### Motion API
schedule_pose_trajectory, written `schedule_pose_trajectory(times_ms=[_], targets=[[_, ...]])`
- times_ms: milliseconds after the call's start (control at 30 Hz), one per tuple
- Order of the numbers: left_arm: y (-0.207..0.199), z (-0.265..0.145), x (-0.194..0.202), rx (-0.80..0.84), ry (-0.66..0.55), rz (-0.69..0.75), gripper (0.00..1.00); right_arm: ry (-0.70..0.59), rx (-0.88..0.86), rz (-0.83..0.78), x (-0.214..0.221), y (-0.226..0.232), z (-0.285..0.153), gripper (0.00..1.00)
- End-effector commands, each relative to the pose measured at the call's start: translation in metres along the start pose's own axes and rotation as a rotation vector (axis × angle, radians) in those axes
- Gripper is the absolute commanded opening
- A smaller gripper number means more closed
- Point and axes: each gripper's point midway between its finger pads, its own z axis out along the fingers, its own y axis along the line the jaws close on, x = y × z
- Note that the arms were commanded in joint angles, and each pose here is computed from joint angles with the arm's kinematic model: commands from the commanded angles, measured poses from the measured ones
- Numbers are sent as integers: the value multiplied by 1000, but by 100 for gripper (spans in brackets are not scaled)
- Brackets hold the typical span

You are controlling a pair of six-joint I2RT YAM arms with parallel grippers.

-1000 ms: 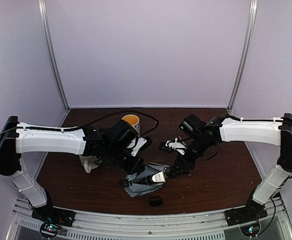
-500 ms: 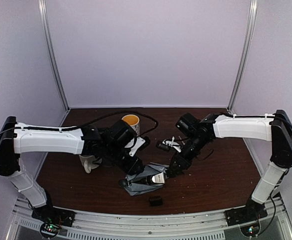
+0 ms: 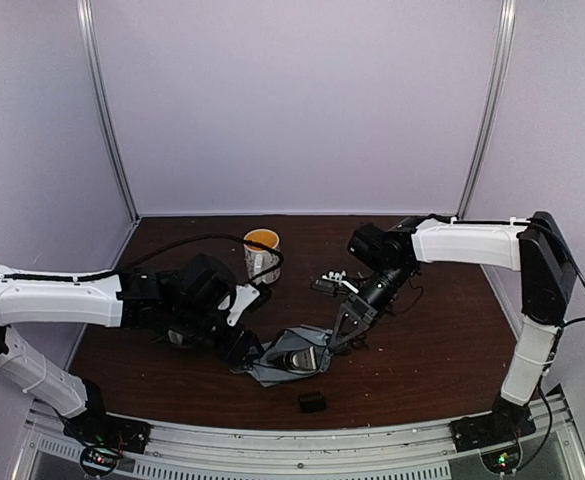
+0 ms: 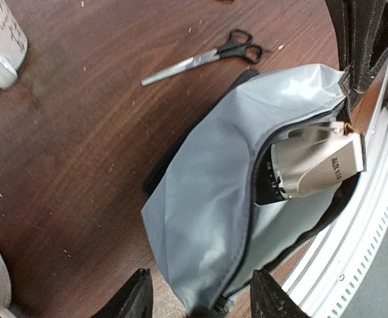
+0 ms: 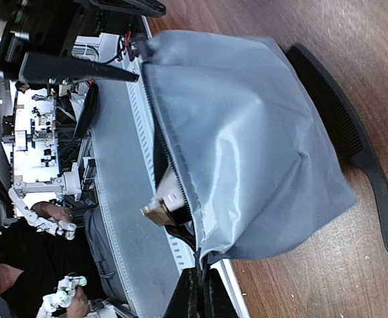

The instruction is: Sort the hair-cutting tools

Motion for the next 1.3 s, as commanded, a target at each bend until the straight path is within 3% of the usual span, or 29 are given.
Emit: schedule_pose_trajectory(times_ms=[0,200,367,567,800,900,1267], targets=[[1,10,10,-23,42,6,58,-9,-46,6,-10,13,-8,0],[12,3,28,-64,62,-15,59,21,-30,31,1,1,-1,0],[-4,-6,50,52,109,-71,61,18,-37,29,0,2,-1,0],[2,-15,66,82,96,-163,63,20,-28,19,1,2,-2,0],[7,-4,61,107,83,-239,31,29,-22,13,1,-1,1,0],[7,-1,61,108,90,-249,0,30,3,4,-2,-6,0,0],[0,-64,49,169,-89,-343,0,62,16,-69,-38,6,16,1]])
